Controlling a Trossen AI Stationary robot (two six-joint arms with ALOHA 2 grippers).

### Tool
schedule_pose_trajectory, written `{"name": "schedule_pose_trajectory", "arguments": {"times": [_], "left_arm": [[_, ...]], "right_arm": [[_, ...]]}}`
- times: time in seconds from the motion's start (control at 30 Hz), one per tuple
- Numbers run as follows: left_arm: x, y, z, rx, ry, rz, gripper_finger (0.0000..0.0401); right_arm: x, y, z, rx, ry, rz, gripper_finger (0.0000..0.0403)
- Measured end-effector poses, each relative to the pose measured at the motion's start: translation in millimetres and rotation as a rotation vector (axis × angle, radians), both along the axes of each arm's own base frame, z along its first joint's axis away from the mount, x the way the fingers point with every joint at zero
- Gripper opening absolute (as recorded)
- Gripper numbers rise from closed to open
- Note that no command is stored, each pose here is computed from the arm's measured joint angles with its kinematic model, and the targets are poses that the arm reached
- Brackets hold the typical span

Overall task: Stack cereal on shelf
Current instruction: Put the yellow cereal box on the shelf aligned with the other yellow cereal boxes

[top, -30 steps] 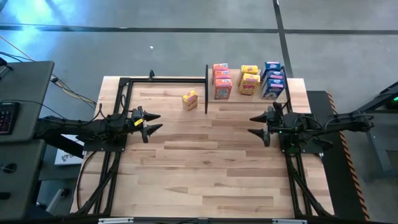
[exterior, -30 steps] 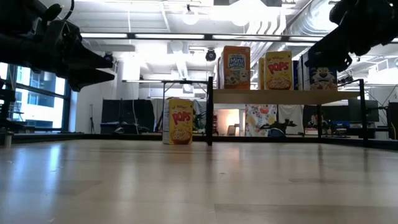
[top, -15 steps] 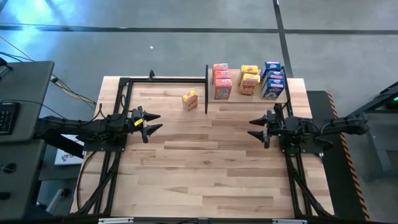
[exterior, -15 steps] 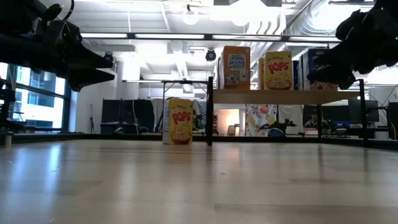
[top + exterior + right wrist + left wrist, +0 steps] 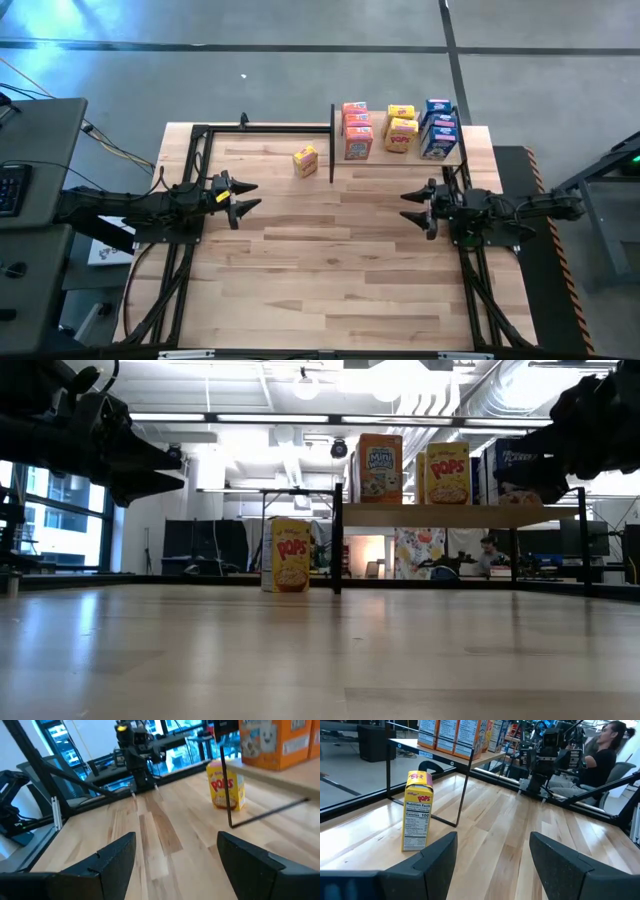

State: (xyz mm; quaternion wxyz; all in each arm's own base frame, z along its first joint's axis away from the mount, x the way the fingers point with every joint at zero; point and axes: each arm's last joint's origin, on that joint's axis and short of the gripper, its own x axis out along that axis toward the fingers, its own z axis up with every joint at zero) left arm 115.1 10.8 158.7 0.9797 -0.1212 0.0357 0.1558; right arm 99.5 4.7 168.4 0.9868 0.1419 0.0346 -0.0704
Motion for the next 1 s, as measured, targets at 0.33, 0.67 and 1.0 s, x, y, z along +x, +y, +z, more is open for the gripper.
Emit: {"name": "schedule_pose_trajectory", "arguments": {"times": [0.33, 0.67, 1.0], "left_arm": [[0.5, 0.0, 6.4, 0.001, -0.067, 0.000, 0.0239], [1.0, -0.1, 27.5, 0.003, -0.115, -0.003, 0.0239], [0.1, -0.1, 82.5, 0.102, -0.104, -0.008, 0.0239]], "right_arm": [[-1.0, 0.3, 6.5, -0.060, -0.063, 0.020, 0.0270], [-1.2, 1.9, 0.8, -0.035, -0.009, 0.074, 0.0270], [-1.2, 5.1, -0.3, -0.085, 0.003, 0.191, 0.0270]]}}
